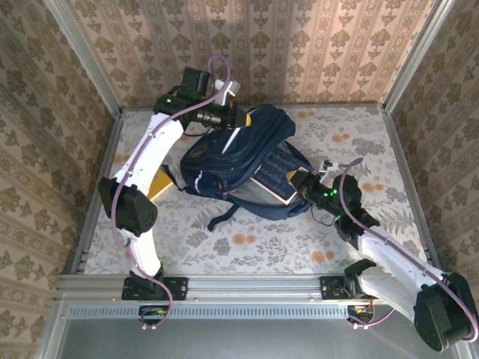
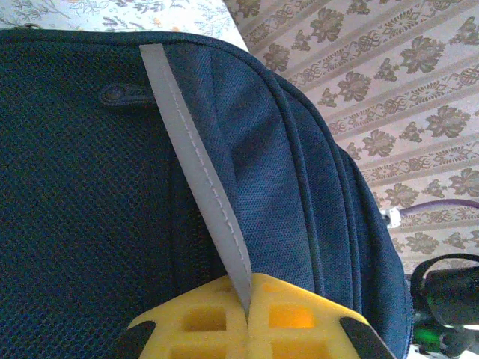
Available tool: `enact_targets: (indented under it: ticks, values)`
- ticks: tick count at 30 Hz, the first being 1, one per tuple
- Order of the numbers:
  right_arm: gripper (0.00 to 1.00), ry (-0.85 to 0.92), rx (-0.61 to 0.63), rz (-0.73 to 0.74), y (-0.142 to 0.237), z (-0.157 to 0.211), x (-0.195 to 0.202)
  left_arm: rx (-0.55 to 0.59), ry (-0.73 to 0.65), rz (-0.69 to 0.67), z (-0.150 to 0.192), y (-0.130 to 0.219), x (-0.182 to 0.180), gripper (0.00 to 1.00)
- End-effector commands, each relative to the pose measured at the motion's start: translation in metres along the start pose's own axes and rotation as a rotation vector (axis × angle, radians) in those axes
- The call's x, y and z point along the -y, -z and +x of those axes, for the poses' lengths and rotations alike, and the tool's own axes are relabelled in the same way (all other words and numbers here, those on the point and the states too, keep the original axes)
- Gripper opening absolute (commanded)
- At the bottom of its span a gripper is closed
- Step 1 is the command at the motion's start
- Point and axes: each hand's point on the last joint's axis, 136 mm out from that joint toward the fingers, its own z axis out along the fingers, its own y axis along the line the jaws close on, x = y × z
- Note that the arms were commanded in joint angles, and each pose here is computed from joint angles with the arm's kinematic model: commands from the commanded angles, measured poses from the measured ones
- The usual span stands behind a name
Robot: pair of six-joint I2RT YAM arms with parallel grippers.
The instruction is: Pack books, pencil case, and school supplies into a backpack
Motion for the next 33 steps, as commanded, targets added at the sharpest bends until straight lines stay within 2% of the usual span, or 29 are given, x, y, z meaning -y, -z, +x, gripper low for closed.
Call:
enact_targets:
  ticks: [1,11,16,20,24,28,31,33]
  values:
    - [0.00,0.017,0.088,-0.108,-0.012,-0.023,-0.044,0.077,-0.151,0.146,-0.021,0.022,0.058,0.00]
    - [0.00,-0.040,0.143,0.034,-0.085,-0.038,-0.016,0.065,-0.167,0.202,-0.022,0.020,0.071,0.00]
    - [0.00,-0.111,0.143,0.147,-0.132,-0.034,0.015,0.051,-0.169,0.239,-0.020,0.015,0.080,0.00]
    - [0.00,-0.151,0.239,0.256,-0.155,-0.036,0.048,0.042,-0.175,0.251,-0.021,0.011,0.084,0.00]
    - [0.01,-0.123,0.249,0.216,-0.190,-0.040,0.045,0.037,-0.171,0.268,-0.023,0.009,0.086,0.00]
    - [0.39,-0.095,0.191,0.115,-0.212,-0.038,0.026,0.034,-0.152,0.257,-0.023,0.009,0.075,0.00]
    - [0.58,-0.037,0.188,0.124,-0.199,-0.039,0.021,0.042,-0.124,0.251,-0.026,0.011,0.063,0.00]
    - [0.68,-0.010,0.197,0.139,-0.185,-0.041,0.022,0.048,-0.115,0.243,-0.027,0.012,0.056,0.00]
